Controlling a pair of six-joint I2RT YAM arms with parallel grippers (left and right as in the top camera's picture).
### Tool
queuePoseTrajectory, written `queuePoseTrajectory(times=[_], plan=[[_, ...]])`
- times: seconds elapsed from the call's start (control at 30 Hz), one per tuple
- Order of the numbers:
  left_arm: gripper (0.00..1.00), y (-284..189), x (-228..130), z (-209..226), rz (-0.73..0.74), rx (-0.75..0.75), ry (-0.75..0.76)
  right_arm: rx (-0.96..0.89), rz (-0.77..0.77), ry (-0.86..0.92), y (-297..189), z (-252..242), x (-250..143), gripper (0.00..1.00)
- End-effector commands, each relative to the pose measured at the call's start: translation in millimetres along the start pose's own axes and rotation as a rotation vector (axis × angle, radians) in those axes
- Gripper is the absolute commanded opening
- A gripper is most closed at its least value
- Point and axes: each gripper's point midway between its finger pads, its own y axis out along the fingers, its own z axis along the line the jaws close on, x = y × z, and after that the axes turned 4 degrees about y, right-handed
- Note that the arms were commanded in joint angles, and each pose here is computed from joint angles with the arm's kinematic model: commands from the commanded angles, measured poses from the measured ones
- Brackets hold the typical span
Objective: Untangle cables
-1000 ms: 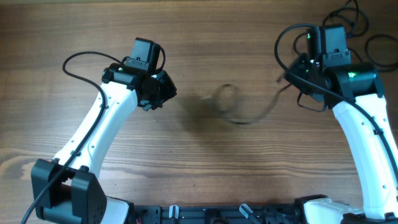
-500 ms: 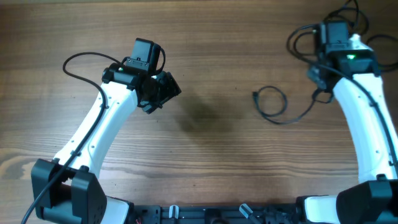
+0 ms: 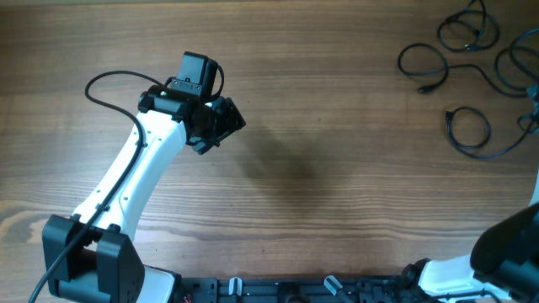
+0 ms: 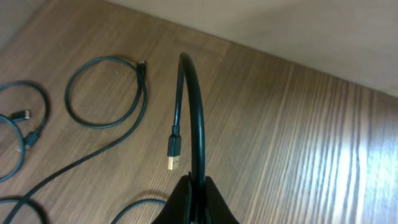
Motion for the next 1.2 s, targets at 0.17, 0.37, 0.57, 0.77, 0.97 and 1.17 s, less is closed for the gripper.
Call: queuePoseTrajectory(times=[0.17,0.37,0.57,0.77,0.97,1.17], plan=[[0.72,-0.2,4.6,2.2,-0.016,0.01,-0.006,-0.148,0.085,-0.166,68.7,-8.0,-39.4,0.86],[0.72,-0.2,6.4,0.5,-0.024,0.003,-0.004,-0.062,0.138,-0.16,52.5,5.8,-35.2,1.0],[0.72,-0.3,7.8,-0.9,-0.029,-0.003,-0.003,0.475,0.565,-0.174,-15.0,70.8,-108.9,1.0],[0.73,-0.3,7.8,-1.0,-0.029,-0.003,-0.003,0.541,0.623,-0.315,-0.8,82.5,-189.4,1.0],[0.74,-0.3,7.7,-0.9,-0.028,-0.003,-0.003,0.399,0.512,-0.342,30.8,66.0,-226.0,0.79],[0.75,-0.3,7.9,-1.0,-0.03,-0.004,-0.003,0.403,0.5,-0.347,33.6,65.0,-228.5,0.15]])
